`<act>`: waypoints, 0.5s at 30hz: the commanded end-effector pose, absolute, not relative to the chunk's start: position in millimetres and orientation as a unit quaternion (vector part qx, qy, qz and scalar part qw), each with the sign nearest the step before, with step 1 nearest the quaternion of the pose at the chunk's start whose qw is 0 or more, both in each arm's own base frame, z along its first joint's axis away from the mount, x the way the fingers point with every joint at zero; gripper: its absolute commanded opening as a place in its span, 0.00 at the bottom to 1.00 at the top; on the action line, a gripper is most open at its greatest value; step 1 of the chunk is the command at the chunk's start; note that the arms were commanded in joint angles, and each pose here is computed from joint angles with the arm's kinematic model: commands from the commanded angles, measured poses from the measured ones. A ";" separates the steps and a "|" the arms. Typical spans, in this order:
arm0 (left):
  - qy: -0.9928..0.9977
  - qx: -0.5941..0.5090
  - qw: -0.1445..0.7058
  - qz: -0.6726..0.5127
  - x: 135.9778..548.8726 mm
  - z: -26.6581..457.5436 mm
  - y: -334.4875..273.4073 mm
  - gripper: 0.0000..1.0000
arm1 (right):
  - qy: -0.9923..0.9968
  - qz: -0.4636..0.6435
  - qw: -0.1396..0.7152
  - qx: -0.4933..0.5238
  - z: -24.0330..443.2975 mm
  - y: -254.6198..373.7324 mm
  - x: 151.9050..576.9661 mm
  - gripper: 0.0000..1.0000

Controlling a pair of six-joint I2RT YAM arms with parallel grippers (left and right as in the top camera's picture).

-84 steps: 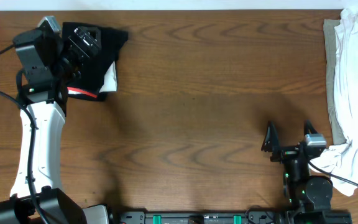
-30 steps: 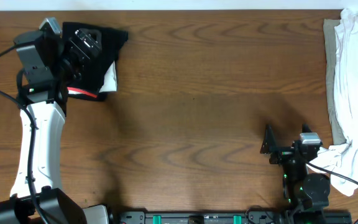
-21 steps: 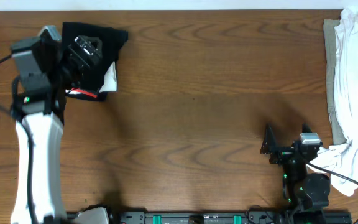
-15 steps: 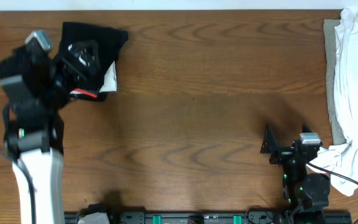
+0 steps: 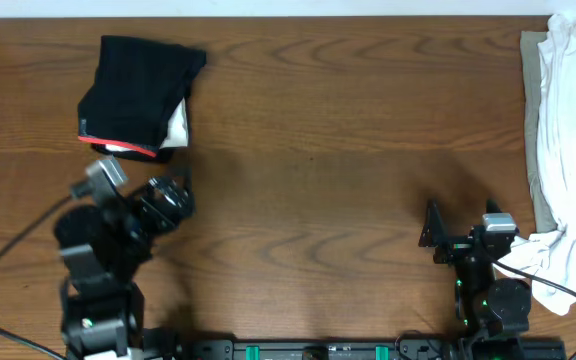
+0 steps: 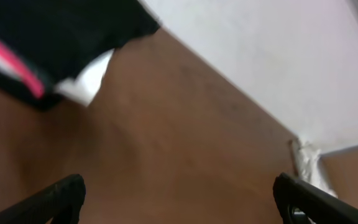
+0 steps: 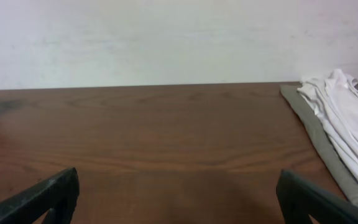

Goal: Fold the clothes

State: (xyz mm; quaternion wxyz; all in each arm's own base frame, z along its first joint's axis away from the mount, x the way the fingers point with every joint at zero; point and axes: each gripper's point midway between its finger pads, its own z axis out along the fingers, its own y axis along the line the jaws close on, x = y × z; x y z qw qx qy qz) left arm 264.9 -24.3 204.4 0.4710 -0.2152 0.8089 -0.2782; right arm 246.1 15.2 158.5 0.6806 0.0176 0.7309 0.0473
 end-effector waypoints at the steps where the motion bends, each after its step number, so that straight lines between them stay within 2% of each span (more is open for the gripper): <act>1: 0.813 -0.230 0.484 -0.230 256.6 177.3 -15.8 0.98 | 0.731 0.034 0.681 0.022 157.8 9.7 246.1 0.99; 5: 0.801 -0.230 0.514 -0.204 251.0 160.9 -11.8 0.98 | 0.731 0.034 0.681 0.022 157.9 9.7 246.1 0.99; 15: 0.736 -0.224 0.610 -0.190 252.3 154.9 -3.8 0.98 | 0.731 0.034 0.681 0.022 158.0 9.7 246.1 0.99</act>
